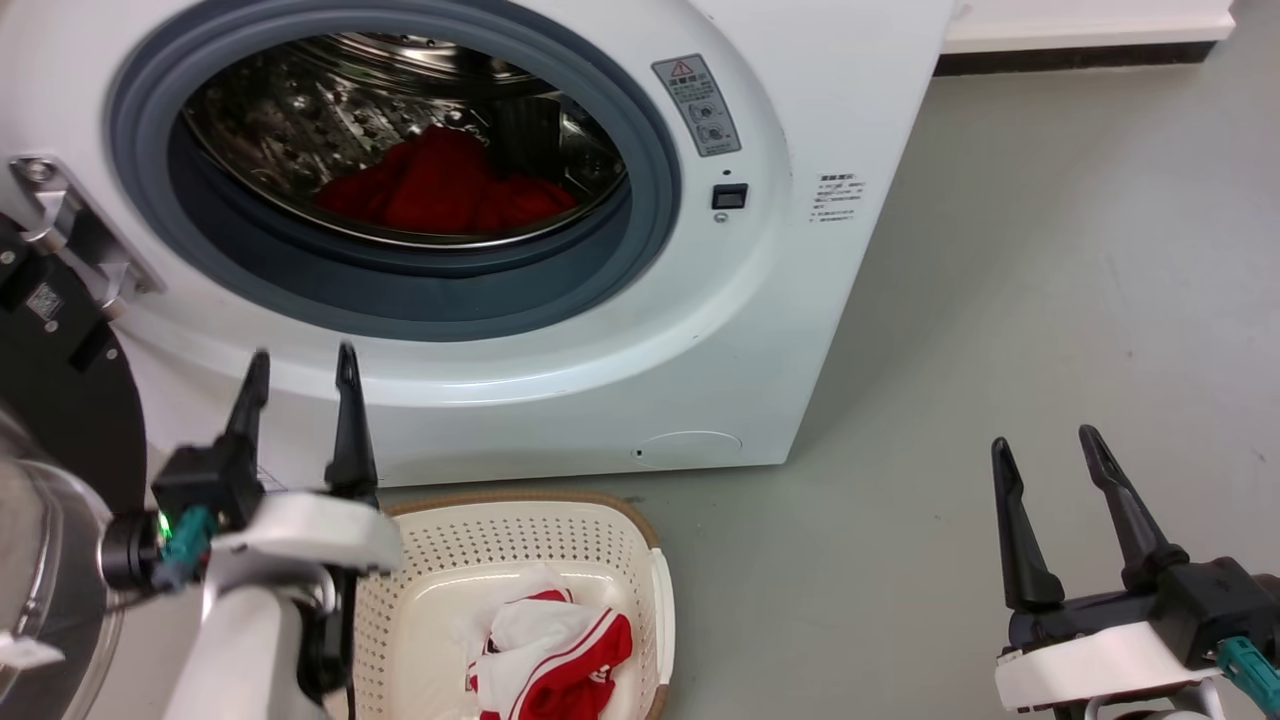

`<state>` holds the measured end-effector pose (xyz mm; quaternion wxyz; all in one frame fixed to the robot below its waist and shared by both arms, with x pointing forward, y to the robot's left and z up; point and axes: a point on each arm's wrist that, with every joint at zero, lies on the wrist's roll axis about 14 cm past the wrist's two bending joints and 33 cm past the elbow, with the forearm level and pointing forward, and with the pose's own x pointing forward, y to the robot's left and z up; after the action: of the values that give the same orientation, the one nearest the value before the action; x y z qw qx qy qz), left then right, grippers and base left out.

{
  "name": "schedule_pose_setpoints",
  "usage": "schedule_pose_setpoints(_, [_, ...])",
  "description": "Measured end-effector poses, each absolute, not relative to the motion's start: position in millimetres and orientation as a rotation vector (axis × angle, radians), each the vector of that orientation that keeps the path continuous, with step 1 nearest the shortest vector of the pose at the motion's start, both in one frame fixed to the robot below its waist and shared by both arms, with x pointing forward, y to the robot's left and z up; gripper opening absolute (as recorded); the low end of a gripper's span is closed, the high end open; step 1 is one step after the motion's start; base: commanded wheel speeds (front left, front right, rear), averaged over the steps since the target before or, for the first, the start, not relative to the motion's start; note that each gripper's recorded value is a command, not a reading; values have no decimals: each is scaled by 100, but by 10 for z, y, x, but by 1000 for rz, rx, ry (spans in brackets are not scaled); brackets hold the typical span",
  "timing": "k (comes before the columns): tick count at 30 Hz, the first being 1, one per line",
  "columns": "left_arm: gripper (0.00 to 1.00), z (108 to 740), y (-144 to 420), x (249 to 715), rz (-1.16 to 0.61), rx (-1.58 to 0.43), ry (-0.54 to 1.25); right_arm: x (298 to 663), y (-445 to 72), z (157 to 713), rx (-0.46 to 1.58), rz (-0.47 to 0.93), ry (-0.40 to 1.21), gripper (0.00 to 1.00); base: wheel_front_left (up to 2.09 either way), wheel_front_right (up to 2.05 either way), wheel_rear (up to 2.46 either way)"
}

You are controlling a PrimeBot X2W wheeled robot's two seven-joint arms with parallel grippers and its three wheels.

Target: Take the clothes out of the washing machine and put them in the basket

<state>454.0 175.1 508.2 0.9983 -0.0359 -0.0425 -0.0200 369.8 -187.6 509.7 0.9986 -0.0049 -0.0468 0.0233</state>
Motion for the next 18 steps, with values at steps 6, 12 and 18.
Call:
schedule_pose_setpoints(6, [100,5160,1618,4896,-93,-46,-103,3722,-1916,5059,-10,34,-82,100,0,0,0])
schedule_pose_setpoints(12, [100,5070,1430,5431,-176,27,-26,3869,-1951,5016,-9,25,-75,100,0,0,0])
schedule_pose_setpoints(18, [100,4813,1289,5990,-245,101,104,4055,-2020,4888,-6,8,-48,100,0,0,0])
